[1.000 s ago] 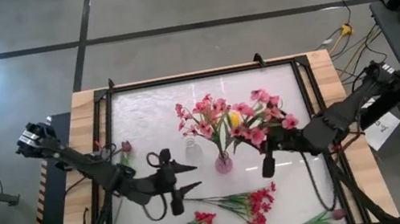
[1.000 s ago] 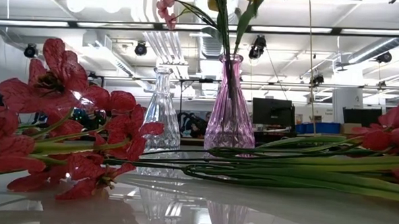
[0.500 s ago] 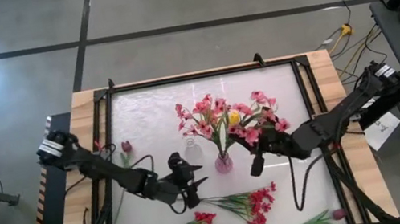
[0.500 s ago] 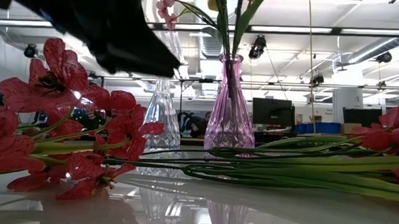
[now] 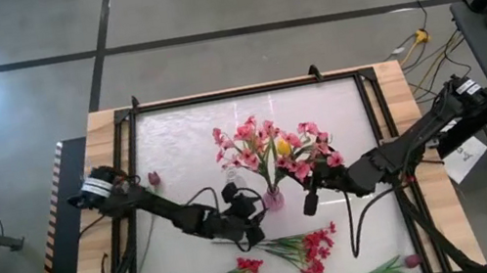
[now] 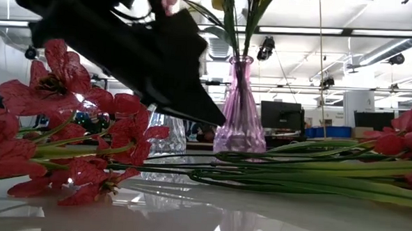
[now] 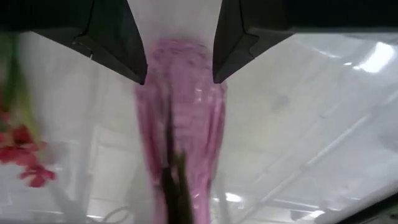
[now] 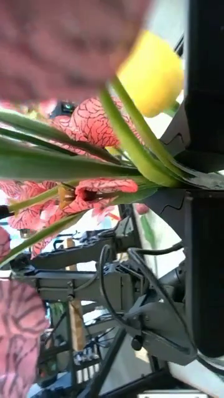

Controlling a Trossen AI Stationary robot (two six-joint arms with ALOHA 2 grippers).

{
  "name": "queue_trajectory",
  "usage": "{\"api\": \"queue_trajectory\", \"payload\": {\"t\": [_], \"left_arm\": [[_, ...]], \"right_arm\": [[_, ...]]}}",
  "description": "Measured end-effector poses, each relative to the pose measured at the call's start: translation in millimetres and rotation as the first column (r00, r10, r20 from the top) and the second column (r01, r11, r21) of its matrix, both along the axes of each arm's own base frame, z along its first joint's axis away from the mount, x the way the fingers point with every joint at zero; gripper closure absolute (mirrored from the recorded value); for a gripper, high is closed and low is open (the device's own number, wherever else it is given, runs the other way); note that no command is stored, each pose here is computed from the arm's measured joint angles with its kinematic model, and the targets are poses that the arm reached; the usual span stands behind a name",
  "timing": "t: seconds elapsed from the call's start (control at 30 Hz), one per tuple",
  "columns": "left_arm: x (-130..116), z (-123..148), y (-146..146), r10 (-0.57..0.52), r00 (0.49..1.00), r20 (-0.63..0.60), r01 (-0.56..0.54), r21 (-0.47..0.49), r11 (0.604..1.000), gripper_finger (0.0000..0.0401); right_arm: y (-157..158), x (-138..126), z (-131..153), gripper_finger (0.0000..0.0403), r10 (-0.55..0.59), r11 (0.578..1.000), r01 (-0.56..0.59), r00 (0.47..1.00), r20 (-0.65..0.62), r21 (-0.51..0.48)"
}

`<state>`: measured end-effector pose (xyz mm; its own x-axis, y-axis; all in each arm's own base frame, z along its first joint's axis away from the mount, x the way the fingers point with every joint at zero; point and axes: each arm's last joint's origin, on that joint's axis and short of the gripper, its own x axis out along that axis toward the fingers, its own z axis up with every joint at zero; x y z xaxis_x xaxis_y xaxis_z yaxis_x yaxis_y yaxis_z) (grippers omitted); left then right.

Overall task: Sort flowers into vase by color
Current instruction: Put the pink flowers into the purple vase

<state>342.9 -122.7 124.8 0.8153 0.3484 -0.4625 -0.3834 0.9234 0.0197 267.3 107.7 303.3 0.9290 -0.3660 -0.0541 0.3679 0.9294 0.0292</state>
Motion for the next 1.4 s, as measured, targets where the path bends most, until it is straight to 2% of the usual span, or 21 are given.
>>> {"api": "queue_trajectory", "payload": {"t": [0.13,0.47,0.67,0.9,1.0,1.17,1.3,1.4], "left_arm": [[11,-6,4,0.072,0.997,0.005,-0.072,0.034,0.997,0.0233],[27,-8,24,0.185,0.982,0.029,-0.186,0.042,0.982,0.0233],[24,6,15,0.161,0.985,0.065,-0.163,0.024,0.986,0.0233],[12,25,-7,0.073,0.995,0.065,-0.074,0.010,0.997,0.0233],[2,35,-15,0.046,0.998,0.041,-0.046,0.003,0.999,0.0233],[-19,58,-26,0.000,1.000,-0.002,0.000,-0.003,1.000,0.0233],[-39,75,-32,-0.097,0.993,-0.073,0.092,-0.074,0.993,0.0233],[-57,84,-35,-0.129,0.981,-0.145,0.110,-0.132,0.985,0.0233]], "right_arm": [[-1,-2,-13,0.0390,-0.001,1.000,0.001,0.999,-0.033,-0.006],[-14,-5,-41,0.0390,-0.047,0.999,0.049,0.995,-0.083,0.021],[-27,-6,-57,0.0390,-0.089,0.995,0.093,0.990,-0.113,0.030],[-36,-7,-68,0.0387,-0.110,0.993,0.114,0.984,-0.140,0.019],[-41,-6,-69,0.0363,-0.120,0.993,0.118,0.979,-0.167,-0.021],[-54,-3,-70,0.0301,-0.166,0.985,0.155,0.967,-0.194,-0.071],[-65,-1,-70,0.0258,-0.203,0.978,0.187,0.958,-0.201,-0.093],[-66,0,-64,0.0232,-0.205,0.976,0.186,0.959,-0.195,-0.112]]}}
